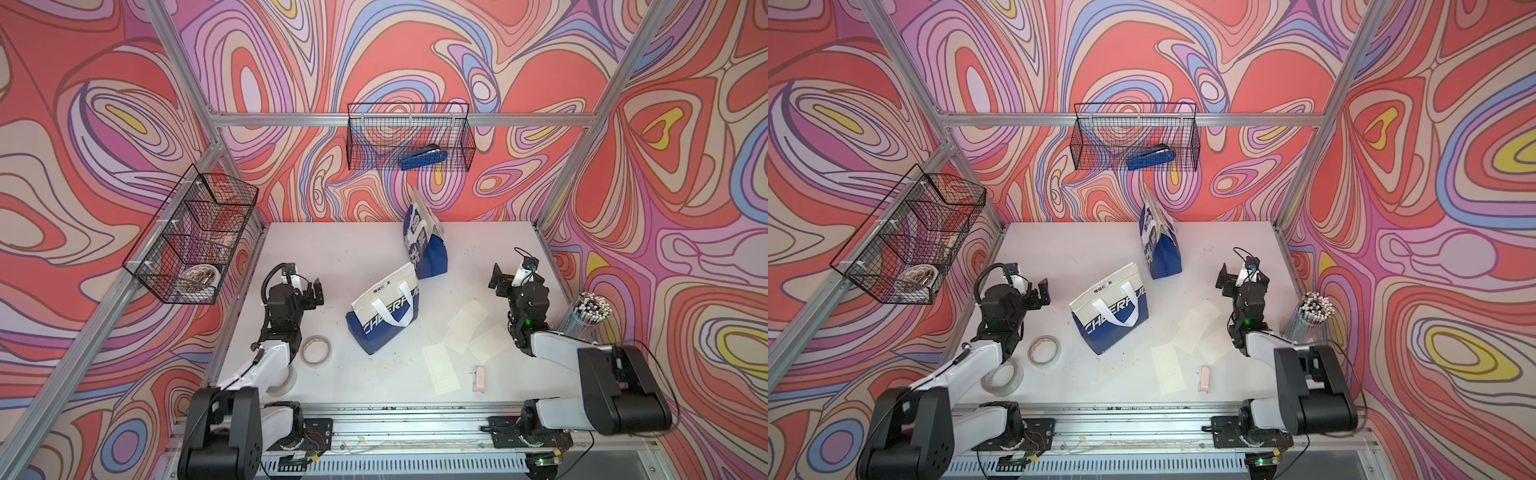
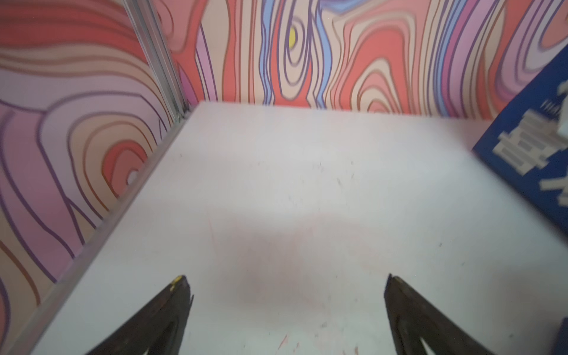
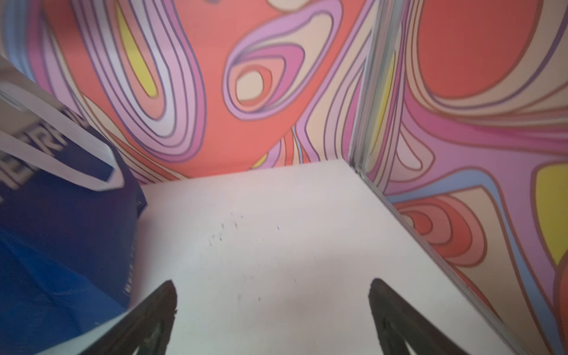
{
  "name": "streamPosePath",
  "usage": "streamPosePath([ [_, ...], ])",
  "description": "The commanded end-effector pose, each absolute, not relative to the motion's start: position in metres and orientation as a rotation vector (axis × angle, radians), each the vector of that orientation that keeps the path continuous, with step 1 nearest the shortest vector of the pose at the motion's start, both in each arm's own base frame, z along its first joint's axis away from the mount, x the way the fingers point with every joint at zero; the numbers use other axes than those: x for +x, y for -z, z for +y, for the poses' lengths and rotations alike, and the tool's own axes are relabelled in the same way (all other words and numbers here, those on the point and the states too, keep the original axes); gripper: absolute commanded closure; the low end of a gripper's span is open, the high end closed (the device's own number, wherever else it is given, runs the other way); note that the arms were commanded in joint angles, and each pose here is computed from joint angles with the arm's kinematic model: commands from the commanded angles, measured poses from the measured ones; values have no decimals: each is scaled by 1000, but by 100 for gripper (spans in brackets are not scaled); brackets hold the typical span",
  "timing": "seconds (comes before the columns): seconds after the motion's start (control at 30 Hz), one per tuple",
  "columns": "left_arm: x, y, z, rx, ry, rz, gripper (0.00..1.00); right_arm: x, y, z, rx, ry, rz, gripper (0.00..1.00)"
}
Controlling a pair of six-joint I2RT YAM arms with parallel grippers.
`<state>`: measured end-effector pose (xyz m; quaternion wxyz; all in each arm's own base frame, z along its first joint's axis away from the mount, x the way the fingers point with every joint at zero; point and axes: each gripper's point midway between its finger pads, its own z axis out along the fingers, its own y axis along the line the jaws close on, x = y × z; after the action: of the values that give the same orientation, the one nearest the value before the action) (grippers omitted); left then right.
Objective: Staple the receipts to the bags
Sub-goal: Adjust the takeout bag at the center of the board.
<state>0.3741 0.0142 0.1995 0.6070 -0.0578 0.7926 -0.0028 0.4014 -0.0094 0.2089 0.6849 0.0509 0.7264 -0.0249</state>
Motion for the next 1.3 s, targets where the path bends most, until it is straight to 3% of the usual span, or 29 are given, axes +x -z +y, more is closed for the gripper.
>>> streamPosePath([
  [0.0, 350, -228, 6, -192, 108, 1905, 0, 400, -245, 47, -167, -192, 1625, 3],
  [0.17, 318, -305, -27, -95, 315, 1846, 0, 354, -293, 158, -745, -585, 1415, 5],
  [0.23, 309, -311, -29, -148, 374, 1850, 0, 330, -301, 193, -966, -656, 1300, 4],
  [0.33, 293, -318, -55, 73, 434, 1872, 0, 296, -301, 246, -1292, -758, 1157, 1],
  [0.5, 246, -319, -117, 491, 735, 1792, 0, 302, -295, 294, -1495, -868, 1116, 1],
  [0.7, 211, -310, -138, 636, 907, 1781, 0, 317, -265, 306, -1652, -976, 1242, 3],
  [0.73, 210, -309, -140, 639, 928, 1782, 0, 318, -259, 305, -1665, -1006, 1279, 7],
  [0.8, 210, -307, -143, 634, 982, 1784, 2, 318, -239, 307, -1702, -1101, 1375, 24],
  [0.93, 211, -296, -147, 628, 1052, 1824, 10, 314, -235, 307, -1760, -1197, 1411, 70],
  [1.0, 214, -294, -147, 632, 1042, 1824, 10, 313, -238, 307, -1775, -1199, 1402, 100],
  [1.27, 232, -298, -139, 592, 947, 1825, 6, 356, -264, 311, -1456, -973, 1571, 100],
])
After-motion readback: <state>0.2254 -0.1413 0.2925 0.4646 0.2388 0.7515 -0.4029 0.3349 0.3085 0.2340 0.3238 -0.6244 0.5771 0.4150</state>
